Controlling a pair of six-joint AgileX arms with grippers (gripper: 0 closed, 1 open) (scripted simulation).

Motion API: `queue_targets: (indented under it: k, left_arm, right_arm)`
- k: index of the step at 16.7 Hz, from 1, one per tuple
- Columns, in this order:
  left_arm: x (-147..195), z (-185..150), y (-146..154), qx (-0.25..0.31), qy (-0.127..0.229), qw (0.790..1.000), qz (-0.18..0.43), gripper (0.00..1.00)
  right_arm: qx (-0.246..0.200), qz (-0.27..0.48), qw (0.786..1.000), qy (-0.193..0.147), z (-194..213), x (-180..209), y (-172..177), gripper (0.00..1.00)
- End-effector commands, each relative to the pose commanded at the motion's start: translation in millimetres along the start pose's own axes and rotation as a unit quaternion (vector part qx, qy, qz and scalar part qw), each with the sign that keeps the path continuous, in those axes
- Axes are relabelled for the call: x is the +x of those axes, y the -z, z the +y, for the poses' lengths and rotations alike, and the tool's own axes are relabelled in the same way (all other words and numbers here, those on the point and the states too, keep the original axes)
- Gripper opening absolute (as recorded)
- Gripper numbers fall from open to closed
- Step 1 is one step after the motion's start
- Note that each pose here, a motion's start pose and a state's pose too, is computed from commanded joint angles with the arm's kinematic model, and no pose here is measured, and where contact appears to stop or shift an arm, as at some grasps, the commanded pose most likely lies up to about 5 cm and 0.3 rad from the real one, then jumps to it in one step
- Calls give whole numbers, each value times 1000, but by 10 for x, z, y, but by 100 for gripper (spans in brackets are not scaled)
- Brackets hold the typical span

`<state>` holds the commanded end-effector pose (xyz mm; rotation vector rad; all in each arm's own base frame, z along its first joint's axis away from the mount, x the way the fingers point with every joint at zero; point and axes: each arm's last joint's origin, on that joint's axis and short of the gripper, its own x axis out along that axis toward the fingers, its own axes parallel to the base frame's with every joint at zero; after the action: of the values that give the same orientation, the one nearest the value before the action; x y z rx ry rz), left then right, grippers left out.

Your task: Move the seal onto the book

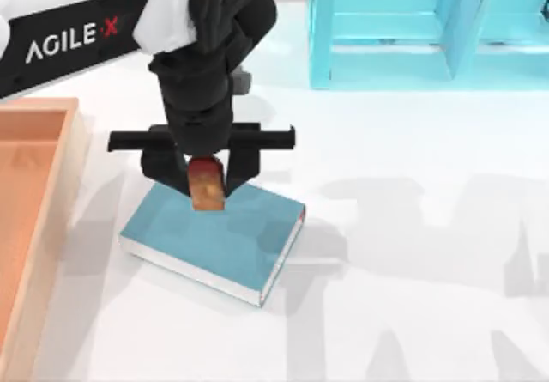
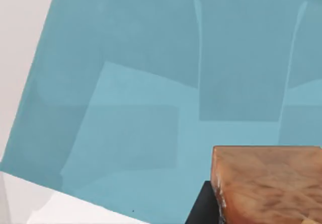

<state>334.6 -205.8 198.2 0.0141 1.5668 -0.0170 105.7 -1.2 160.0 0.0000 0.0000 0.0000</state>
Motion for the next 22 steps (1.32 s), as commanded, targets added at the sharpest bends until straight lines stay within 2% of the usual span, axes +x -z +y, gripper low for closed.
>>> queue_targets:
  k: [10,22]
  left_arm:
    - [0,0,0,0,0,1000,0,98]
    - [-81,1,-8,-1,0,1000,1,100]
  right_arm:
    - [0,0,1000,0,0,0,0,100]
    - [0,0,1000,0,0,0,0,100]
